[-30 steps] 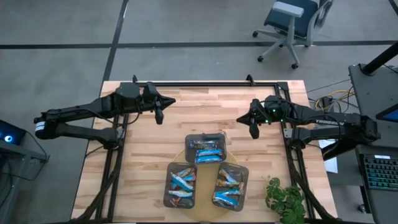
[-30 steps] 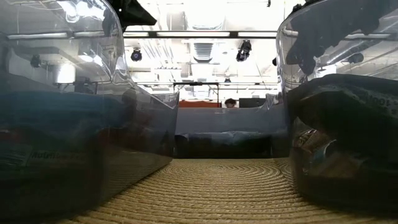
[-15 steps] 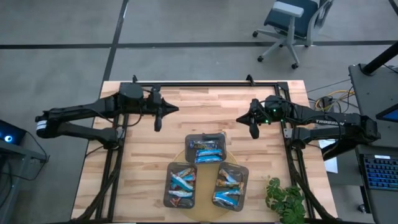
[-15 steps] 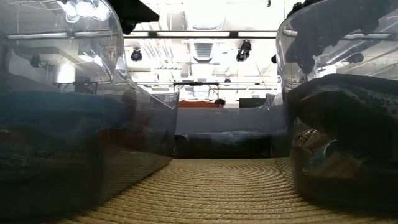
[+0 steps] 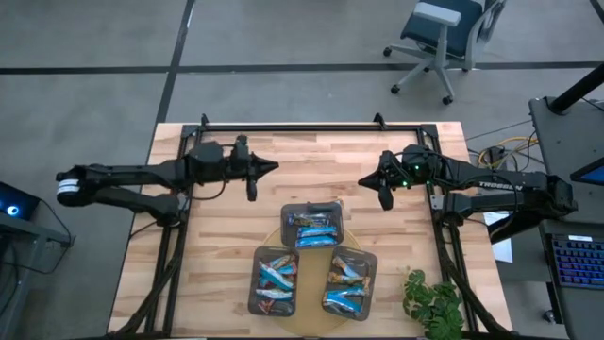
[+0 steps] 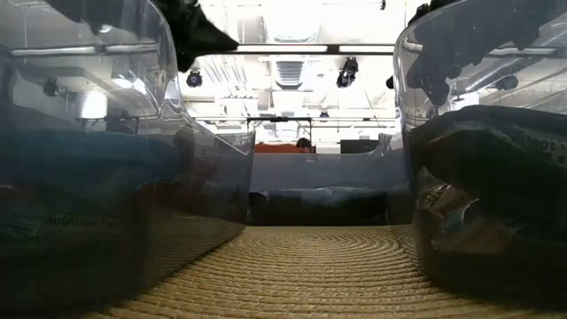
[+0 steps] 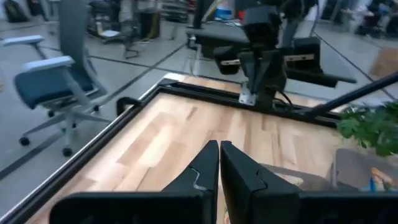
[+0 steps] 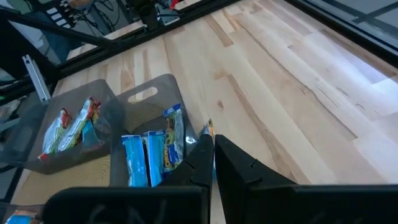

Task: Pick and place Granola Bars by type
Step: Put the yellow granola bar into the bottom right black bin

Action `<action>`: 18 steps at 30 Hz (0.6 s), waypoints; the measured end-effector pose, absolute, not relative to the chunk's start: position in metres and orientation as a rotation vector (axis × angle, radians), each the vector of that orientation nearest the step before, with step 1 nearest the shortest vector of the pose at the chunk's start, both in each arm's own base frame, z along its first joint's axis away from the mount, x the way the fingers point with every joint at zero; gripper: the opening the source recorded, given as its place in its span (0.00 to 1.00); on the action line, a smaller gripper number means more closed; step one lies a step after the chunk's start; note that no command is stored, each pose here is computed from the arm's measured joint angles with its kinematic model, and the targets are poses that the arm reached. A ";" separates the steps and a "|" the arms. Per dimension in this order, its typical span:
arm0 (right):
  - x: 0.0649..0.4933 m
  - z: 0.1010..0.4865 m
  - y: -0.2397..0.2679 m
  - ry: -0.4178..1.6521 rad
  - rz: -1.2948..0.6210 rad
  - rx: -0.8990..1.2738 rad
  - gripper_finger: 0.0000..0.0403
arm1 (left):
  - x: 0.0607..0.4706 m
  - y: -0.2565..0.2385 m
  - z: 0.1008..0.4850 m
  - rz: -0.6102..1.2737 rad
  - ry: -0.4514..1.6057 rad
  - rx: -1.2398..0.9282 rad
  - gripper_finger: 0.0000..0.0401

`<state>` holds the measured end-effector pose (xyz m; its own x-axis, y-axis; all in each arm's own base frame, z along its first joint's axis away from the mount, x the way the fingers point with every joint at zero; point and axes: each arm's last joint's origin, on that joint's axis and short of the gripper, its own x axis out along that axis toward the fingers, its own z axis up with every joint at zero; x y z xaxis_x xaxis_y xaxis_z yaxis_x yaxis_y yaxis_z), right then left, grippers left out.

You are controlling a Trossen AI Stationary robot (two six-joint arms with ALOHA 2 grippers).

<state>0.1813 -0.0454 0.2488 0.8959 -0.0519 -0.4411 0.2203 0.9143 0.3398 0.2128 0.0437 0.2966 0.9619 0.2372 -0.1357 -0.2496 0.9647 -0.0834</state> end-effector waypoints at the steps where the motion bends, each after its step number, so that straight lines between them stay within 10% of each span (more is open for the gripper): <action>1: 0.181 0.249 -0.045 0.440 -0.145 0.394 0.02 | 0.209 0.042 0.294 0.263 0.119 -0.109 0.00; 18: 0.182 0.249 -0.046 0.437 -0.151 0.390 0.02 | 0.152 0.022 0.275 0.293 -0.017 -0.143 0.00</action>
<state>0.1816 -0.0457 0.2489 0.8962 -0.0594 -0.4397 0.2249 0.9151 0.3347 0.1519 0.0221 0.2748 0.9572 0.2894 -0.0043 -0.2871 0.9472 -0.1426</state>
